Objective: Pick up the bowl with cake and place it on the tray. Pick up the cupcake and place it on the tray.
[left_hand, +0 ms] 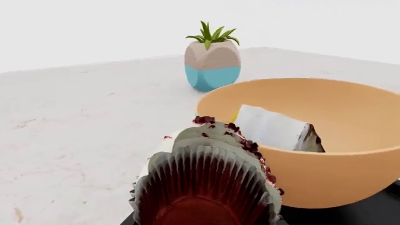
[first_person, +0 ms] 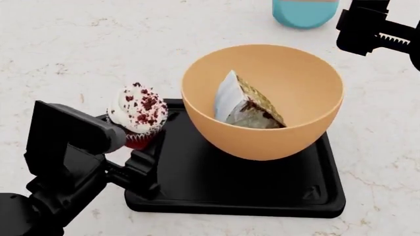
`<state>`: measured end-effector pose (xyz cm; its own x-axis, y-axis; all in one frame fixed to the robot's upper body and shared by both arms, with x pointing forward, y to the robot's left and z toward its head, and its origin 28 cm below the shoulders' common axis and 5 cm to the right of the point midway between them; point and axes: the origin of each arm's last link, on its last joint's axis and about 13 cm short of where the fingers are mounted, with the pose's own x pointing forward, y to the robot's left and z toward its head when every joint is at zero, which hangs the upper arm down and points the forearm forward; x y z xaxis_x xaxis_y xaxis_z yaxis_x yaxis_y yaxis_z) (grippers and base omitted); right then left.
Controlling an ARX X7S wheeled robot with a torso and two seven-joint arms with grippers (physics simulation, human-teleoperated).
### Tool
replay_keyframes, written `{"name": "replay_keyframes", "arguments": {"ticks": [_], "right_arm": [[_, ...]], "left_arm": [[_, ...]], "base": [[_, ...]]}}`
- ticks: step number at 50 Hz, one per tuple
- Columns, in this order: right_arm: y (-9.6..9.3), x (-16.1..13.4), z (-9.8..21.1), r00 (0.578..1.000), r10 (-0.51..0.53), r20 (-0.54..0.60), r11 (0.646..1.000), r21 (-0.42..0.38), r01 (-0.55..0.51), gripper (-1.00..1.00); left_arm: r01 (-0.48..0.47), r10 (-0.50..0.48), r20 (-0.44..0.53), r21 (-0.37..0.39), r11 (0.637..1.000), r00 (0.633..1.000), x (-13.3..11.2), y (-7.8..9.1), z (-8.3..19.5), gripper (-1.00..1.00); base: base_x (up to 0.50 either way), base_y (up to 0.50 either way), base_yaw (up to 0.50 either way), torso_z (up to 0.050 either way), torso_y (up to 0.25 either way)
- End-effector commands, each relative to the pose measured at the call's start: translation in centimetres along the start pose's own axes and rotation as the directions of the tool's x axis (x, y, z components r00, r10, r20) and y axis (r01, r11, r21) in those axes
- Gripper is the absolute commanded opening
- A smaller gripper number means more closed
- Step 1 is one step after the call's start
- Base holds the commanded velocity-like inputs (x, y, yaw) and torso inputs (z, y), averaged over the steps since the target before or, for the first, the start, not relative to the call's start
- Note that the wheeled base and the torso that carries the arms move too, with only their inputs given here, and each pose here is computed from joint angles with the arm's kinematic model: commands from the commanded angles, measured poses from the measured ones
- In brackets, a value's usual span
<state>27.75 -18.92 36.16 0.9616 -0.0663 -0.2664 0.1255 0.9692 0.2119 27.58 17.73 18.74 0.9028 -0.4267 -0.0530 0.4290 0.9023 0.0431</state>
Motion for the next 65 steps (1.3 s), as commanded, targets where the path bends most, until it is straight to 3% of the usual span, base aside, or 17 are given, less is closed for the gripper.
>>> {"name": "replay_keyframes", "arguments": {"ticks": [1, 19, 30, 63, 64, 65], "right_arm": [[0.2, -1.0, 0.5, 0.998, 0.024, 0.053, 1.0, 0.01, -0.024, 1.0], [0.4, -0.8, 0.4, 0.999, 0.02, 0.045, 1.0, 0.012, -0.021, 1.0], [0.8, -0.3, 0.0, 0.999, 0.046, 0.029, 0.999, 0.011, -0.046, 1.0], [0.3, 0.2, -0.3, 1.0, 0.013, 0.026, 1.0, 0.022, -0.013, 1.0], [0.3, 0.2, -0.3, 1.0, 0.012, 0.026, 1.0, 0.02, -0.013, 1.0], [0.3, 0.1, -0.3, 1.0, 0.012, 0.026, 1.0, 0.021, -0.012, 1.0]], "left_arm": [[0.077, -0.072, 0.081, -0.069, 0.995, 0.994, -0.3, 0.1, -1.2, -1.0], [0.097, -0.096, 0.013, -0.127, 0.987, 0.995, 1.9, 0.8, -3.6, -1.0], [0.104, -0.108, -0.034, -0.121, 0.987, 0.994, 2.9, 0.8, -4.5, -1.0], [0.14, -0.15, -0.082, -0.121, 0.983, 0.985, 2.9, 0.3, -5.6, -1.0], [0.142, -0.152, -0.082, -0.121, 0.982, 0.985, 2.9, 0.3, -5.5, 1.0], [0.142, -0.153, -0.082, -0.121, 0.982, 0.985, 2.9, 0.3, -5.5, 1.0]], "base": [[0.0, 0.0, 0.0, 0.0, 0.0], [0.0, 0.0, 0.0, 0.0, 0.0], [0.0, 0.0, 0.0, 0.0, 0.001], [0.0, 0.0, 0.0, 0.0, 0.0], [0.0, 0.0, 0.0, 0.0, 0.0], [0.0, 0.0, 0.0, 0.0, 0.0]]}}
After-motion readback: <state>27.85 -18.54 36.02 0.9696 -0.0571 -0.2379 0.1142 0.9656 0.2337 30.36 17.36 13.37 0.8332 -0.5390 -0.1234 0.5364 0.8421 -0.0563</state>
